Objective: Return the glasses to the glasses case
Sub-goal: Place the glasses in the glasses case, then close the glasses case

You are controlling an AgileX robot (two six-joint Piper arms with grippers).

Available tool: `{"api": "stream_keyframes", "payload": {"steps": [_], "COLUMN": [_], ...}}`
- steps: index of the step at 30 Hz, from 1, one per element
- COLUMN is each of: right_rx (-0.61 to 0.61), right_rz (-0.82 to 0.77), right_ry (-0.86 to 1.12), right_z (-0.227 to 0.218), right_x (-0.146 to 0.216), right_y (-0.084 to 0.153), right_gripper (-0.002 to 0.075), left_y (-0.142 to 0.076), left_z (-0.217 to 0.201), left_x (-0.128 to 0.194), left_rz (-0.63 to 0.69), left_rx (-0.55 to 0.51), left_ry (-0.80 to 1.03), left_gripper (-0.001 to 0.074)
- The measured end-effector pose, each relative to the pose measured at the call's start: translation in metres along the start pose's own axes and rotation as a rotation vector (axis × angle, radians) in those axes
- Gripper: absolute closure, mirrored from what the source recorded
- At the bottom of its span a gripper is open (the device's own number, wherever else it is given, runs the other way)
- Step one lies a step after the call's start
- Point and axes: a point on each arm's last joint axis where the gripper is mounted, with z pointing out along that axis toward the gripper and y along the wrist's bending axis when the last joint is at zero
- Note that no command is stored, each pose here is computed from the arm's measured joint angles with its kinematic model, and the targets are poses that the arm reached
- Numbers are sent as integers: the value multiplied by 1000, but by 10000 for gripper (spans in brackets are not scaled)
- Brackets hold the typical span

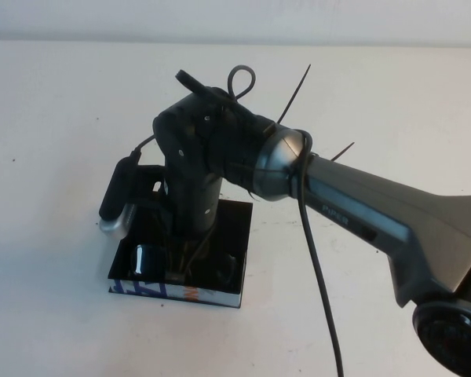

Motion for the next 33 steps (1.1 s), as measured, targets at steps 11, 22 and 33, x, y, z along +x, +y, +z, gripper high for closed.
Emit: {"api": "stream_keyframes", "payload": {"steps": [11,22,33], "right_rx": [108,138,-27], "right_rz": [68,410,568], "right_ry": [-22,-108,-230], "right_z": [-40,-109,-117], "right_x": [4,54,81], "right_y": [-4,-27,-56], "right_gripper": [518,730,737], "left_y": [0,0,0], "left_z": [0,0,0], "left_x": [0,0,0], "left_rz": [0,0,0], "left_rx": [0,0,0], "left_ry": [0,0,0], "left_gripper": [738,738,738]}}
